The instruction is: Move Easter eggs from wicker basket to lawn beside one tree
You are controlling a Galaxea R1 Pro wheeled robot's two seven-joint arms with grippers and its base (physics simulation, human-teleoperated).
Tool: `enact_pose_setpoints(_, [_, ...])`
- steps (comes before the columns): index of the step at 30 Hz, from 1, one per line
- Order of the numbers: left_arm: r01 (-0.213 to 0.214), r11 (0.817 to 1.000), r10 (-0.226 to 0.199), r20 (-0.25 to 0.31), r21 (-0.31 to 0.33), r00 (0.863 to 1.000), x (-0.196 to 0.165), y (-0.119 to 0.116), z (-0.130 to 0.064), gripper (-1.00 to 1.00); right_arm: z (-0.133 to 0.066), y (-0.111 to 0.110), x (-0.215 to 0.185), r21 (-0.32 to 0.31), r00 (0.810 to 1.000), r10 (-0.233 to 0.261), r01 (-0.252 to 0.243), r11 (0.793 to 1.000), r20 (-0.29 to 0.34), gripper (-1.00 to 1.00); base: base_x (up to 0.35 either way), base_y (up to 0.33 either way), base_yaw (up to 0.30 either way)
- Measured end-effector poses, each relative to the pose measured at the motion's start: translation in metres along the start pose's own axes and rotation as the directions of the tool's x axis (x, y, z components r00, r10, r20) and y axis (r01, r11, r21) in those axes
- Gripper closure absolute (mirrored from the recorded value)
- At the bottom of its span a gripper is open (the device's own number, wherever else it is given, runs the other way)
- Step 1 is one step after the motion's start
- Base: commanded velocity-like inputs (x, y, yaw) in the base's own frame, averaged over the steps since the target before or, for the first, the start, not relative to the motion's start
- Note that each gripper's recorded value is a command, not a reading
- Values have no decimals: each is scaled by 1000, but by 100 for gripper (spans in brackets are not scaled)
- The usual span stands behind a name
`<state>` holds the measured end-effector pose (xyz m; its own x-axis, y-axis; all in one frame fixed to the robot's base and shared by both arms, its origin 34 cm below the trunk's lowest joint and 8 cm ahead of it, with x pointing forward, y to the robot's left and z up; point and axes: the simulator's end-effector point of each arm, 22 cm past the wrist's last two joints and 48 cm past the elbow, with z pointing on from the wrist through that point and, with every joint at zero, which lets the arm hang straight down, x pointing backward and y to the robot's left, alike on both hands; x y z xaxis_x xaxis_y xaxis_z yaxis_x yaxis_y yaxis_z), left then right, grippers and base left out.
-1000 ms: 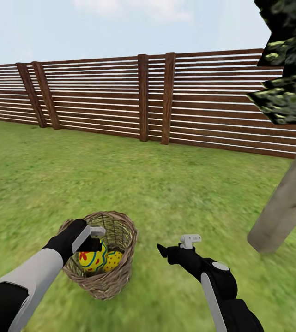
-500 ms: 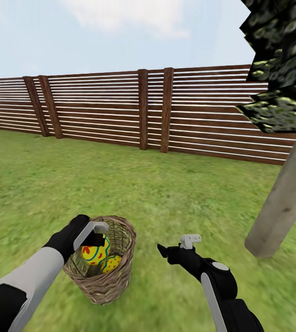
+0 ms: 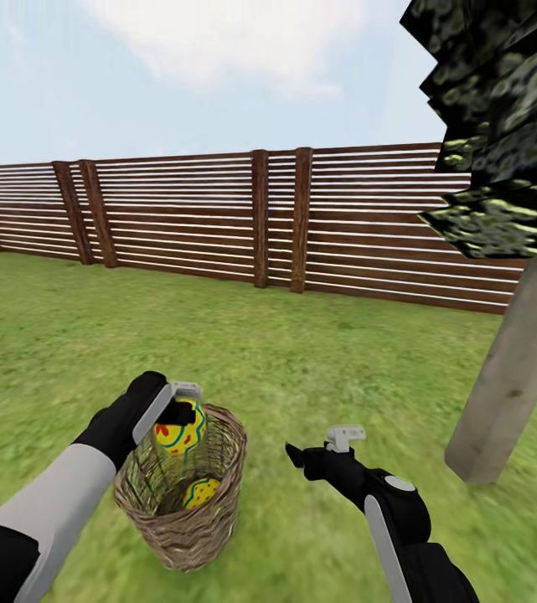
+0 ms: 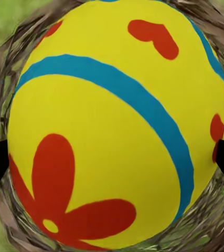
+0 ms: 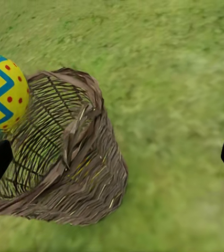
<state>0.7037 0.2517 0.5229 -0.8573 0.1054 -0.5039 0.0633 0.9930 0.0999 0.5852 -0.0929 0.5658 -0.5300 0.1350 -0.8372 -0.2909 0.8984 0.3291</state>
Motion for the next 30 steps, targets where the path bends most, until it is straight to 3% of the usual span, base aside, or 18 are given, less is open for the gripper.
enact_pose_setpoints(9, [1,997,9,134,-71,991,-44,26,-46,100,-9,6,-16,-3,1000,-12,12,1000,26,-100,-194,0,0])
enact_pose_setpoints(13, [-2,997,17,189,-82,982,-61,26,-67,100,-11,9,-25,-4,1000,-12,12,1000,25,-100,-334,0,0])
enact_pose_setpoints(24, [-13,996,44,344,-92,938,-97,16,-131,100,-18,17,-49,-6,1000,-13,13,1000,25,-100,-330,0,-128])
enact_pose_setpoints(30, [-9,993,57,400,-119,915,-113,17,-162,100,-24,18,-65,-1,999,-19,19,1000,32,-100,-73,0,-222])
